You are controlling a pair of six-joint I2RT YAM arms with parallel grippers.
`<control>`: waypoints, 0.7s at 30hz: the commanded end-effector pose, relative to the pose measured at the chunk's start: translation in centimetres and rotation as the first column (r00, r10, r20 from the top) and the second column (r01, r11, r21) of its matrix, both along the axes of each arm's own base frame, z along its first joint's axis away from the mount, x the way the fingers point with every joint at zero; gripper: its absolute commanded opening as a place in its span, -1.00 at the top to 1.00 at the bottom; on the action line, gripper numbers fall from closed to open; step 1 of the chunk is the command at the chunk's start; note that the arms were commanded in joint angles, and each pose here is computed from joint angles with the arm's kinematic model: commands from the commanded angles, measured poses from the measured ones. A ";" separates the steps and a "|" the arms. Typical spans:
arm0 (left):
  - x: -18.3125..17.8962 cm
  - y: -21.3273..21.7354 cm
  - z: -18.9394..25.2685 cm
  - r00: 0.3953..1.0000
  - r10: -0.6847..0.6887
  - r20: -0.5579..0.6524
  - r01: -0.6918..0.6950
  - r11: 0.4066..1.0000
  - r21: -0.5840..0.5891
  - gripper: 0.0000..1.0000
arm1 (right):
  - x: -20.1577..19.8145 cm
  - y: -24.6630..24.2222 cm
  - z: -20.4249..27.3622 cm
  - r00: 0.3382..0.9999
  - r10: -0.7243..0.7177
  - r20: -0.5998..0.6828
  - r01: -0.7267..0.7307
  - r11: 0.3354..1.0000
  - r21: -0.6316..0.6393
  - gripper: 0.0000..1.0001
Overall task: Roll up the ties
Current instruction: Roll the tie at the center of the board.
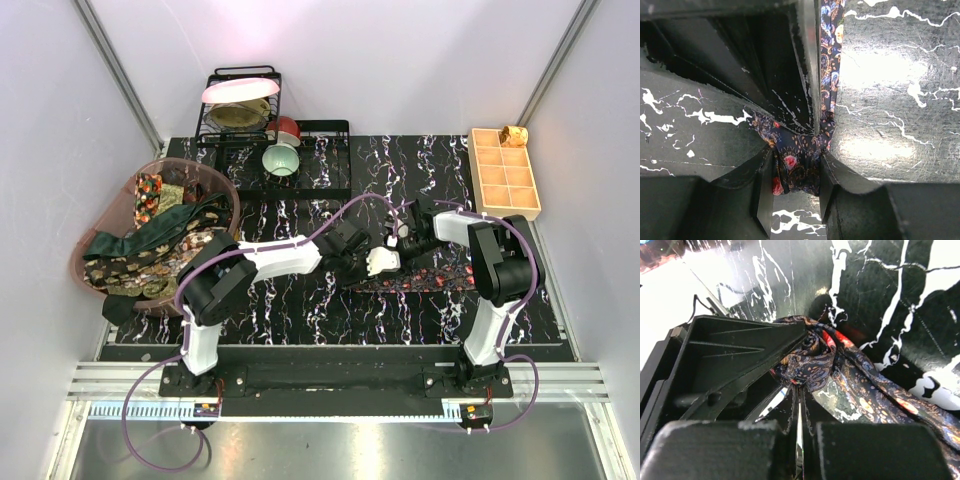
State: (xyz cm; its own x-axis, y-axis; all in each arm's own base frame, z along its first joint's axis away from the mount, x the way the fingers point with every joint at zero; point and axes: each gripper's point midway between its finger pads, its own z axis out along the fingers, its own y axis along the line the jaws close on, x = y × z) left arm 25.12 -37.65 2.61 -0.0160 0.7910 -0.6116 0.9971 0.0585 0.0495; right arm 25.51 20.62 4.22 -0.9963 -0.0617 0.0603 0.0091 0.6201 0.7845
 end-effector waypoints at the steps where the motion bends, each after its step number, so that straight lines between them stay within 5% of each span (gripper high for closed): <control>1: -0.8 1.9 -1.6 1.000 -0.006 -0.028 0.009 0.996 0.086 0.24 | 0.3 -0.8 -1.6 0.999 0.016 0.032 -0.014 0.997 -0.075 1.00; 12: -0.8 0.4 1.4 0.999 -0.042 -0.025 0.040 0.997 -0.073 -0.34 | 0.8 -3.0 -3.4 0.999 -0.032 0.039 0.039 0.979 -0.200 1.00; 21: 0.2 -1.9 3.5 0.998 -0.050 -0.028 0.042 0.973 -0.225 -0.45 | 0.8 -4.1 -4.4 0.998 -0.051 0.026 0.056 0.963 -0.262 1.00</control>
